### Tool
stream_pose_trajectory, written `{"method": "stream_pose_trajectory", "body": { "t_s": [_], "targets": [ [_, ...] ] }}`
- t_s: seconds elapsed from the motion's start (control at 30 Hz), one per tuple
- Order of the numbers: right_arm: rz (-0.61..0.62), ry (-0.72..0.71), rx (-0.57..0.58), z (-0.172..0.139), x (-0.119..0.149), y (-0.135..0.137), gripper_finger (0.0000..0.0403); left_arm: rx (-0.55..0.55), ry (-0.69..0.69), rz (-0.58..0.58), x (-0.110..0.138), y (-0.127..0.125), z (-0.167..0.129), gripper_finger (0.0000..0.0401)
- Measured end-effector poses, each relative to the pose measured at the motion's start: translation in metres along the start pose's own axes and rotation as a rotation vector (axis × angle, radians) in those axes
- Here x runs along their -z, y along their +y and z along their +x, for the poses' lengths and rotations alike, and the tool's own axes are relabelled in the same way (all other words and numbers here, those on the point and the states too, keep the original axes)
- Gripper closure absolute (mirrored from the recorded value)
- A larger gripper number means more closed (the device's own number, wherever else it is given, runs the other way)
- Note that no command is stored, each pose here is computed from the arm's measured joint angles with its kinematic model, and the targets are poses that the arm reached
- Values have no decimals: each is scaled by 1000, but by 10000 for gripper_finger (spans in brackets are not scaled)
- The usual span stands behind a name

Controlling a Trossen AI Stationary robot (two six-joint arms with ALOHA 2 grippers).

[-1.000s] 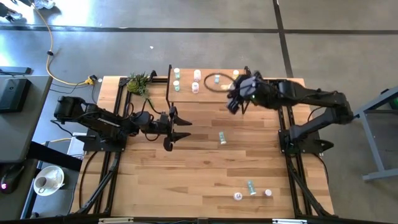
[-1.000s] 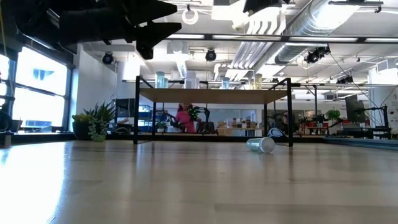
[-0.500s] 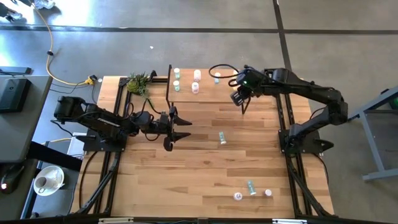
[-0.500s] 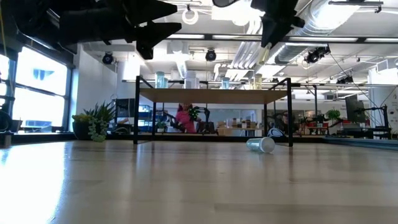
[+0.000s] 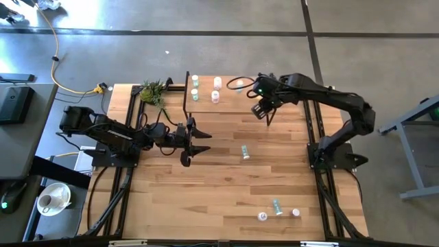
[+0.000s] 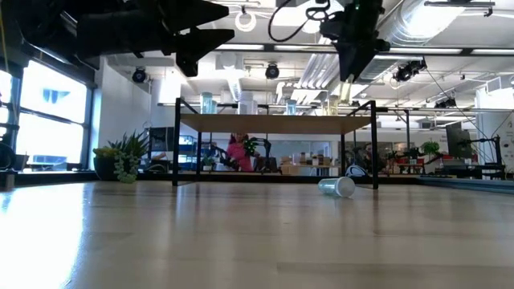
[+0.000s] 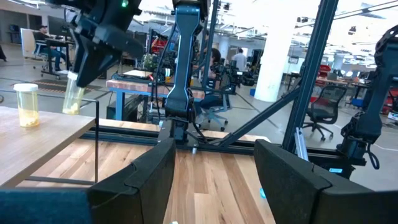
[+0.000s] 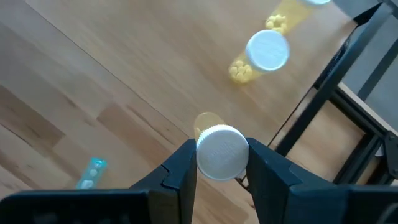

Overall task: Pick and place medicine bottles onto shelf by color
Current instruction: Put the yellow pill bottle on the shelf aligned with the other yellow pill bottle

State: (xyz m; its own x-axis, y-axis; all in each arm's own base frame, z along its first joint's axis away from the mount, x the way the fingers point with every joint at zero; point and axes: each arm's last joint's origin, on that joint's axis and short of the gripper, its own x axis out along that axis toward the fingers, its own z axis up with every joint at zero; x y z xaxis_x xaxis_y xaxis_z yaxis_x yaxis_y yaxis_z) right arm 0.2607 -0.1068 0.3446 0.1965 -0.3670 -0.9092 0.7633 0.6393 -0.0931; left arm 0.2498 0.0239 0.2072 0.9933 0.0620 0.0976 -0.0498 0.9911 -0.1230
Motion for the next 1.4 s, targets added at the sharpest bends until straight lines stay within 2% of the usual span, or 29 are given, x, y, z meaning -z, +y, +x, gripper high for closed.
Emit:
{"method": "stream_pose_trajectory", "body": {
  "t_s": [0.3,1.03,1.4],
  "targets": [
    [-16,60,27,18,-5,4,297,0,0,0,0,0,0,192],
    [-42,70,45,25,-7,7,296,0,0,0,0,0,0,192],
    [-37,36,86,26,-9,6,243,0,0,0,0,0,0,192]
  ]
}}
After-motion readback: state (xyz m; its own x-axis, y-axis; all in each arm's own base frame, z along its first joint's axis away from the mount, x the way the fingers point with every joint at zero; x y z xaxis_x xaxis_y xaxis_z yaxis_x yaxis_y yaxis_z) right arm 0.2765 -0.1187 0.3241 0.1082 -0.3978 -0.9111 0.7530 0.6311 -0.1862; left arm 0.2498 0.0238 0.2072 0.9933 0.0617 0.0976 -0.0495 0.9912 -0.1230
